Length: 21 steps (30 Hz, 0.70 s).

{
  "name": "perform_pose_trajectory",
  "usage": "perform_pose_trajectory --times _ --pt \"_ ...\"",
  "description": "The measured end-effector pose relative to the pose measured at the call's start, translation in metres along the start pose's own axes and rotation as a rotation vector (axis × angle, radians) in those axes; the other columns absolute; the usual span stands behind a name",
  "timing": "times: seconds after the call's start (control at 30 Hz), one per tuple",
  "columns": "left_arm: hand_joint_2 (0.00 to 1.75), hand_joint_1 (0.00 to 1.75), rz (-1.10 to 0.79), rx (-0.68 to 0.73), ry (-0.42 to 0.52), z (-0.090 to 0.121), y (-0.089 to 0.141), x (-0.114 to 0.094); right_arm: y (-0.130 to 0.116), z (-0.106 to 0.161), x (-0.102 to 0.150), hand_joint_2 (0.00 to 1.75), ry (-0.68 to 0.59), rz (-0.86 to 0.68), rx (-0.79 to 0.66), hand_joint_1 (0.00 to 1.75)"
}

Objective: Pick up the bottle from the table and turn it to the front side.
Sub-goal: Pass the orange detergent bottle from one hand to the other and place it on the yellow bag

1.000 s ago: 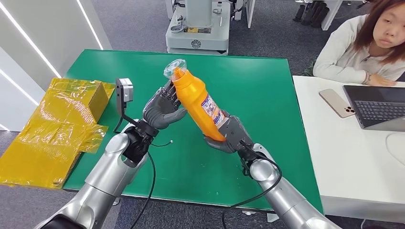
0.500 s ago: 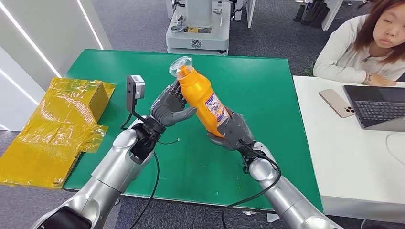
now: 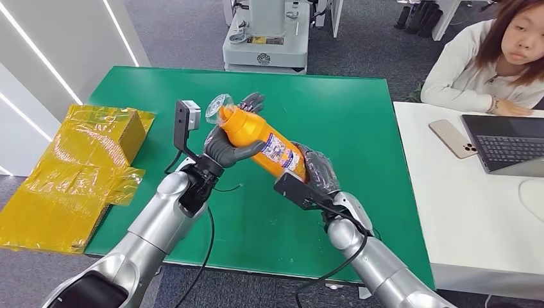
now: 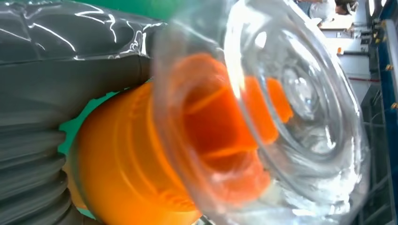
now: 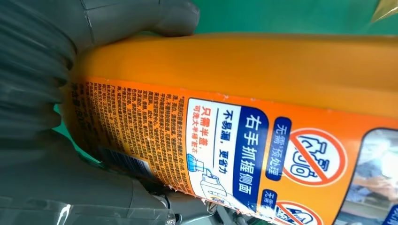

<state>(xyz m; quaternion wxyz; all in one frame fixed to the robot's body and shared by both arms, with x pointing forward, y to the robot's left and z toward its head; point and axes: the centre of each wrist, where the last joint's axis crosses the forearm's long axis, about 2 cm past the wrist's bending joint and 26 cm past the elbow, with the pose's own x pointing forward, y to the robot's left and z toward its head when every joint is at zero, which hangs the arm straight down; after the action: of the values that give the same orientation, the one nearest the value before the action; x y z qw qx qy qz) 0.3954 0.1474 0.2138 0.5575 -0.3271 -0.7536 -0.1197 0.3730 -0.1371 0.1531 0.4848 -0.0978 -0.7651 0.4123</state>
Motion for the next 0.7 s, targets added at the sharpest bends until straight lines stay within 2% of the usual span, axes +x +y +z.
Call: perform_pose_trajectory --times 0.07,0.43,0.47,0.57,0.6,0.7 --pt "1.75 1.75 0.019 0.018 -0.003 0.000 0.001 -0.002 0.001 -0.001 0.001 1.75 0.007 0.010 0.000 1.75" --pt "1.75 1.75 0.185 0.077 -0.020 0.001 0.000 -0.006 0.000 -0.002 0.002 1.75 0.000 0.015 -0.040 1.75" --pt "1.75 1.75 0.196 0.083 -0.023 0.001 0.000 -0.007 0.001 -0.001 0.001 1.75 -0.002 0.006 -0.046 1.46" --pt "1.75 1.75 0.220 0.096 -0.030 0.002 -0.003 -0.009 0.004 0.004 -0.001 1.75 -0.005 -0.045 -0.064 0.15" --pt "1.75 1.75 0.229 0.100 -0.032 0.002 -0.004 -0.010 0.005 0.005 -0.002 1.75 -0.007 -0.066 -0.071 0.00" --pt "1.75 1.75 0.255 0.109 -0.039 0.002 -0.005 -0.010 0.006 0.010 -0.003 1.75 -0.009 -0.137 -0.099 0.00"
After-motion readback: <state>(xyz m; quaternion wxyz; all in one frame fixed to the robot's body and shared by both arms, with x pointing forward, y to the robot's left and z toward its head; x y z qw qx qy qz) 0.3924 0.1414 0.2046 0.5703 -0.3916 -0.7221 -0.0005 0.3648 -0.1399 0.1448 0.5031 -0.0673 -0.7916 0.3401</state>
